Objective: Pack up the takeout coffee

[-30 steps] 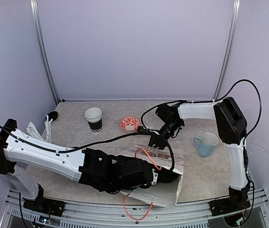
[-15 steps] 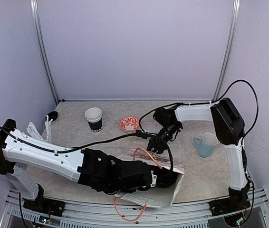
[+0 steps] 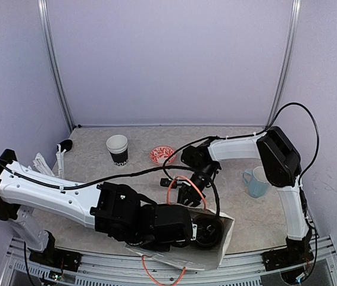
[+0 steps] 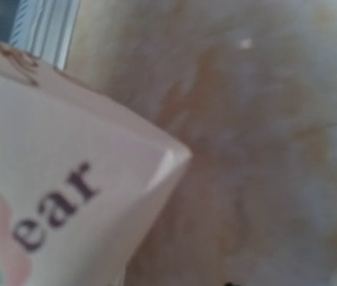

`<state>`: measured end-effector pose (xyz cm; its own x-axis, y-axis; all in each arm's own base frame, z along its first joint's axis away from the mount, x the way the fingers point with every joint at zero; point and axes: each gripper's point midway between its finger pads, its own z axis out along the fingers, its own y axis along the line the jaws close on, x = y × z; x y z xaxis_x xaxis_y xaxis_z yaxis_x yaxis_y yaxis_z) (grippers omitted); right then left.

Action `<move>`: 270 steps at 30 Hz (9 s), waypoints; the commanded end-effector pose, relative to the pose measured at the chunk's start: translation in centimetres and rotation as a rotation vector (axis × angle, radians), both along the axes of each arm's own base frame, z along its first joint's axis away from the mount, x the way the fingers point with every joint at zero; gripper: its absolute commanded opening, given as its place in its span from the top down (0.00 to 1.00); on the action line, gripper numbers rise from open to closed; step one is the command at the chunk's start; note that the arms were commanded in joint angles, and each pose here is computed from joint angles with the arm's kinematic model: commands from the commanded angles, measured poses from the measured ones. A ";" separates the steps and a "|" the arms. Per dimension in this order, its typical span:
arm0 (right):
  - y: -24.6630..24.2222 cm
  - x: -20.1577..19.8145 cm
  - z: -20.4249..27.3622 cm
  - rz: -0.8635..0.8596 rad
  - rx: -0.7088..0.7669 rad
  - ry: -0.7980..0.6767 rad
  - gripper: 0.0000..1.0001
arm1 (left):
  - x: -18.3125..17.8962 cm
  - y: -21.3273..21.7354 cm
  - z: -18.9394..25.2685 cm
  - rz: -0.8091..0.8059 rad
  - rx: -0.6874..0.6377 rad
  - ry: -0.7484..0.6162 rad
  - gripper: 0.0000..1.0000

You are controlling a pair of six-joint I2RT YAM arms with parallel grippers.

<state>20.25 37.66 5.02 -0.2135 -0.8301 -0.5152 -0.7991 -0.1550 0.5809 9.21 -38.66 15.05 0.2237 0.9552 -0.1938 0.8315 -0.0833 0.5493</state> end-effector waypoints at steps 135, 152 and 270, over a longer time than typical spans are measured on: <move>-5.7 11.5 26.6 -0.357 0.283 -0.589 1.00 | 21.2 25.3 17.3 1.480 -0.865 -0.156 0.41; -6.5 9.4 28.2 -0.315 0.319 -0.596 0.45 | 16.6 34.3 12.3 1.803 -0.751 -0.186 0.46; -22.3 16.1 23.4 -0.879 0.266 -0.783 0.01 | 16.4 -8.9 23.0 0.362 -1.324 0.594 0.68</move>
